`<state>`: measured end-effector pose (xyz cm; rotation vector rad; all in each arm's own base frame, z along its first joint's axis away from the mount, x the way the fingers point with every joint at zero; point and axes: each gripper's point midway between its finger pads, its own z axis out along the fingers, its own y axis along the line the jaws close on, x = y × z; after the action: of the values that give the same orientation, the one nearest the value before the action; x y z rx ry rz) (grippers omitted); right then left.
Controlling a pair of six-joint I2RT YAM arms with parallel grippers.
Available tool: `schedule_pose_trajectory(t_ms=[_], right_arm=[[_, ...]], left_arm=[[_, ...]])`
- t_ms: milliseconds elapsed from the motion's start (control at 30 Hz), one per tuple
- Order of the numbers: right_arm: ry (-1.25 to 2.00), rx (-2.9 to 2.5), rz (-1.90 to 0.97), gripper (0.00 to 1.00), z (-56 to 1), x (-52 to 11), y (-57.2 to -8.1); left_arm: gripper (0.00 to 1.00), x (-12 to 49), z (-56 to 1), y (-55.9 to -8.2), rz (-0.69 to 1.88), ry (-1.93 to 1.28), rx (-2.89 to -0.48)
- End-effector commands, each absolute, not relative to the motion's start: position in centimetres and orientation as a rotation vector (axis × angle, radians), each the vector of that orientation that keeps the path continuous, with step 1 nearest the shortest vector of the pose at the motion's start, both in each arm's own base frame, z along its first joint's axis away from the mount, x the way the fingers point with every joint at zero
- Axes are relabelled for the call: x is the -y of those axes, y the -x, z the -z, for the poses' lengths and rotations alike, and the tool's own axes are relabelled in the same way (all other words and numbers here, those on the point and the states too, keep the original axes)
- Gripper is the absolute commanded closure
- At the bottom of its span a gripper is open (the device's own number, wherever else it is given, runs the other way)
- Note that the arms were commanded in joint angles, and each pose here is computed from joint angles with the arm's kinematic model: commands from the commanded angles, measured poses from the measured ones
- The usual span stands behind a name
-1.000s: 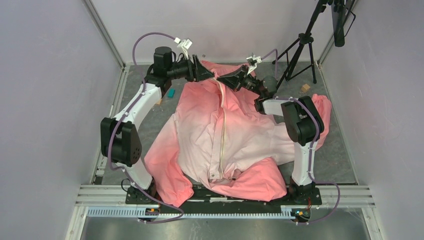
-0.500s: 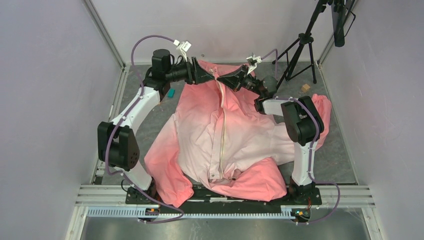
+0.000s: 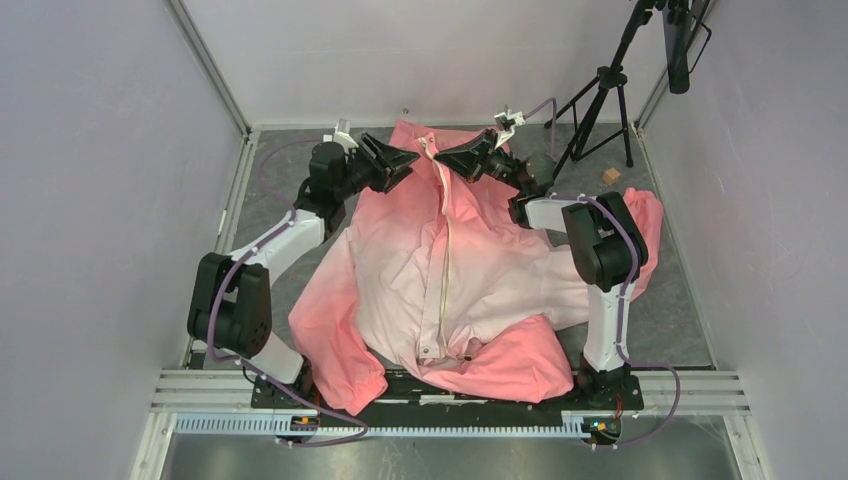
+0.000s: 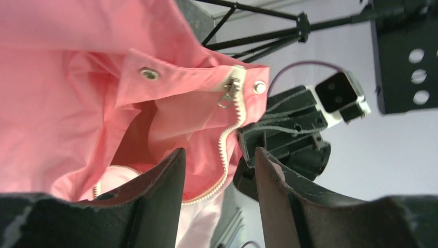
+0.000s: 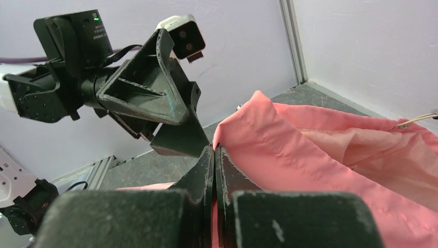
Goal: Zip up the jacket
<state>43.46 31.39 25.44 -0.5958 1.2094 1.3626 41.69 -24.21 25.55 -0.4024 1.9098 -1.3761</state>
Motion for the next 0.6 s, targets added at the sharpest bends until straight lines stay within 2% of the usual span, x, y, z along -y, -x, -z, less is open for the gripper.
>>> schedule_pose_trajectory(t_ms=[0,133,233,367,467,567], right_arm=[[0.630,-1.083,-1.344,0.99,-28.5,-31.5,-42.9],[0.629,-1.085,-1.341,0.99,-28.4,-31.7,-42.9],[0.639,-1.085,-1.342,0.99,-28.4,-31.8,-42.9],[0.658,-1.088,-1.333,0.99,-28.4,-31.9,-42.8],[0.668,-1.091,-1.330,0.99,-28.2,-31.9,-42.7],[0.678,-1.086,-1.337,0.99,-28.1,-32.0,-42.5]], left_arm=[[0.38,23.9,-32.3,-42.8,1.548,0.637,-1.593],[0.43,23.7,-31.1,-43.3,1.669,0.846,-1.503],[0.40,23.7,-31.3,-43.8,1.668,0.813,-1.482],[0.33,23.5,-32.8,-44.0,1.393,0.513,-1.601],[0.28,23.3,-34.2,-43.4,1.170,0.160,-1.646],[0.18,24.0,-34.3,-43.4,1.071,-0.099,-1.696]])
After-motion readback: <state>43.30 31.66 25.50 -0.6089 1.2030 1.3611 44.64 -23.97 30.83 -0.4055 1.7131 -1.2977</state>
